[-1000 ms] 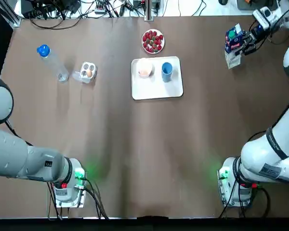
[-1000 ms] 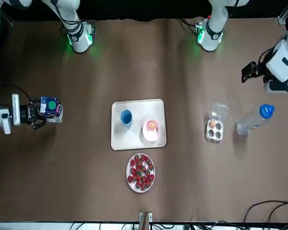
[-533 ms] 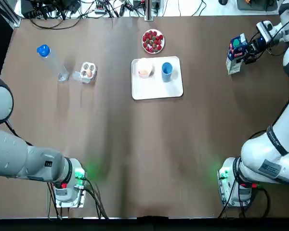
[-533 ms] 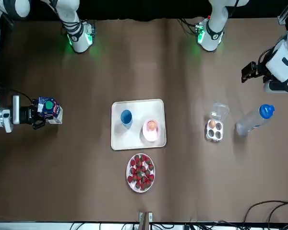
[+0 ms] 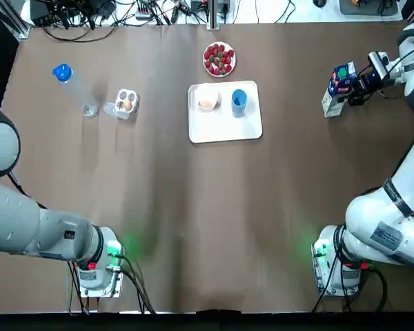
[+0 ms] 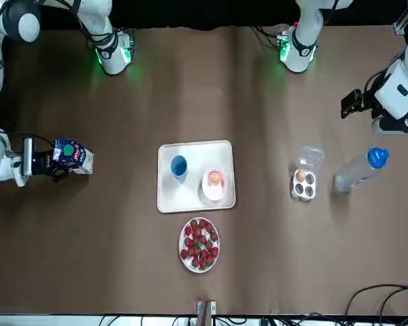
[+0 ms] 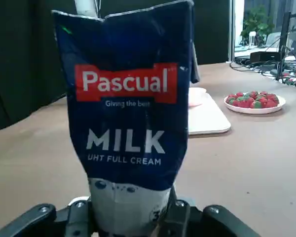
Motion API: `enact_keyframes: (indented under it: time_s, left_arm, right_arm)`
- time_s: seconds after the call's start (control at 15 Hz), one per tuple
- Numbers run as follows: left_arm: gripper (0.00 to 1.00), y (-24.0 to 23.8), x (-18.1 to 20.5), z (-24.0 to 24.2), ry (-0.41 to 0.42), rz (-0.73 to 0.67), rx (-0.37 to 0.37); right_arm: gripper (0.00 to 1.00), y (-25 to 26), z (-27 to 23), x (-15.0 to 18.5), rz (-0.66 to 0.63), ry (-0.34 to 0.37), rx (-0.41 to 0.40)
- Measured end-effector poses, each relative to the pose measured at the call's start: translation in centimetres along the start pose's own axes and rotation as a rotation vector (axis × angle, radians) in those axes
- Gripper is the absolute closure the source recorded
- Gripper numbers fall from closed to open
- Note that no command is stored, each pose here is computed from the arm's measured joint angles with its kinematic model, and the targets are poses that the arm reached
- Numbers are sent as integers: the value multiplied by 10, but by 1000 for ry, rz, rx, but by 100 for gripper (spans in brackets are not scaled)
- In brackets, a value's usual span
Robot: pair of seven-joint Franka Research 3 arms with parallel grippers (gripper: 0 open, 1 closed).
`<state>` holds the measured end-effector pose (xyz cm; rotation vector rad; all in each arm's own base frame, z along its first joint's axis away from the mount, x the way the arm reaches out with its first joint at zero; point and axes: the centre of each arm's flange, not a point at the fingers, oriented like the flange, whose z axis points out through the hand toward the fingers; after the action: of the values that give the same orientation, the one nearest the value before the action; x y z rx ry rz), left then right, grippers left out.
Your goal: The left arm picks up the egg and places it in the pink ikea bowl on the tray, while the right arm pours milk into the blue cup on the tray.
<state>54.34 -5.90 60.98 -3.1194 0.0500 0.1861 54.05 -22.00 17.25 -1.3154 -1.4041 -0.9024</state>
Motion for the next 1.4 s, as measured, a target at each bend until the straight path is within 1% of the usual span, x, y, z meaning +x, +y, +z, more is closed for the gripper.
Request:
enact_keyframes:
  time_s: [0.27,0.4,0.73,1.13,1.4]
  left_arm:
    - [0,0,1,1,-2,0,0]
    - [0,0,1,1,-2,0,0]
    - [0,0,1,1,-2,1,0]
    - [0,0,1,1,-2,1,0]
    - [0,0,1,1,-2,1,0]
  right_arm:
    - [53,0,6,-17,9,61,-6]
    - [54,-2,7,-27,18,80,-8]
    - [53,-4,8,-39,27,89,-11]
    - [52,1,13,-63,5,91,-6]
    - [50,3,14,-68,3,91,-4]
